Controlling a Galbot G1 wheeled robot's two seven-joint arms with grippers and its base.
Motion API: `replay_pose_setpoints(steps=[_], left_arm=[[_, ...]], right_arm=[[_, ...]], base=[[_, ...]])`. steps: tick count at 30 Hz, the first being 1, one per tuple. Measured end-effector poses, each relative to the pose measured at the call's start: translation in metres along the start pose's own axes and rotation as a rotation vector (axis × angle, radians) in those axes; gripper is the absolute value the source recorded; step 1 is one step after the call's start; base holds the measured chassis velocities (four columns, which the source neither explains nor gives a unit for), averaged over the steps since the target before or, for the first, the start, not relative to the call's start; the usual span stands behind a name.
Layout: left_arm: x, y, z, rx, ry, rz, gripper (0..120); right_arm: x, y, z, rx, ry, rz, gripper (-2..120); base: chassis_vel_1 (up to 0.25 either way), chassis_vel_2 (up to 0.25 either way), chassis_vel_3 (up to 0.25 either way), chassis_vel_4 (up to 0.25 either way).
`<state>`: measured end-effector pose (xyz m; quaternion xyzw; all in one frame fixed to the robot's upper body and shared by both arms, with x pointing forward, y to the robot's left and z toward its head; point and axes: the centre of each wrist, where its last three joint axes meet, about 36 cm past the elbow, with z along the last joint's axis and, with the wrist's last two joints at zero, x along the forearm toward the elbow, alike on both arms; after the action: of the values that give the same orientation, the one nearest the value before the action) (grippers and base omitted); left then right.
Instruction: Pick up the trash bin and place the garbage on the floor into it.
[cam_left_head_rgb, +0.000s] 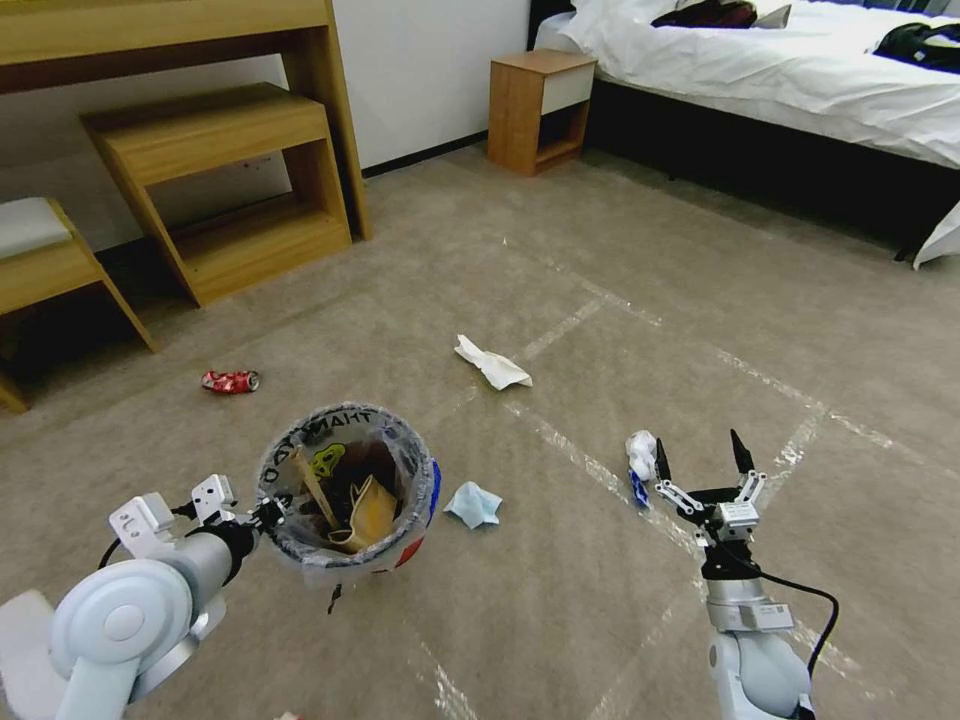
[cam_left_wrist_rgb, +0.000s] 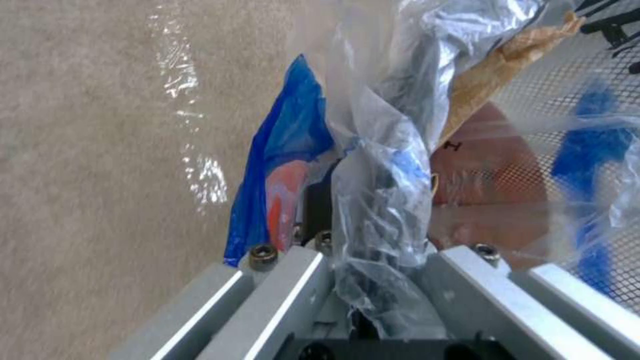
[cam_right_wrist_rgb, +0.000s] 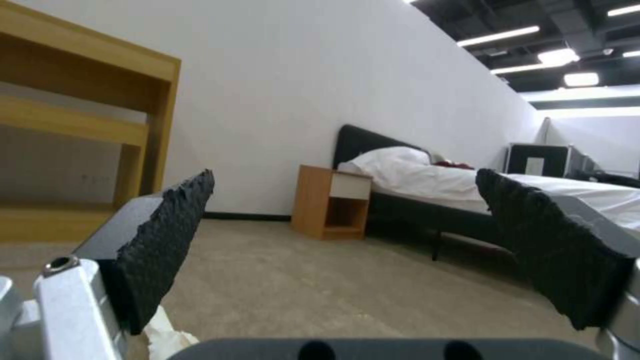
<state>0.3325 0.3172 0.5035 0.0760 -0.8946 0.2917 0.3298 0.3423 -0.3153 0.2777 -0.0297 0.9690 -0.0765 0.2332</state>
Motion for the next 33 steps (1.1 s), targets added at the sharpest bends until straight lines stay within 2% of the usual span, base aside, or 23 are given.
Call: replay_pose_setpoints(steps=[9, 19, 33], left_arm=[[-0.001, 0.001, 0.0, 0.004, -0.003, -0.006, 0], [0.0, 0.003, -0.007, -0.002, -0.012, -0.011, 0], [-0.004, 0.005, -0.008, 0.002, -0.009, -0.017, 0]], right_arm=[[0.0, 0.007, 0.006, -0.005, -0.008, 0.0, 100], [-0.01, 0.002, 0.006, 0.003, -0.024, 0.021, 100], [-0.021, -0.006, 0.004, 0.014, -0.029, 0.038, 100]], base=[[-0.106, 0.111, 0.108, -0.107], [-0.004, 0.002, 0.003, -0.005], [0.0, 0.0, 0.0, 0.0]])
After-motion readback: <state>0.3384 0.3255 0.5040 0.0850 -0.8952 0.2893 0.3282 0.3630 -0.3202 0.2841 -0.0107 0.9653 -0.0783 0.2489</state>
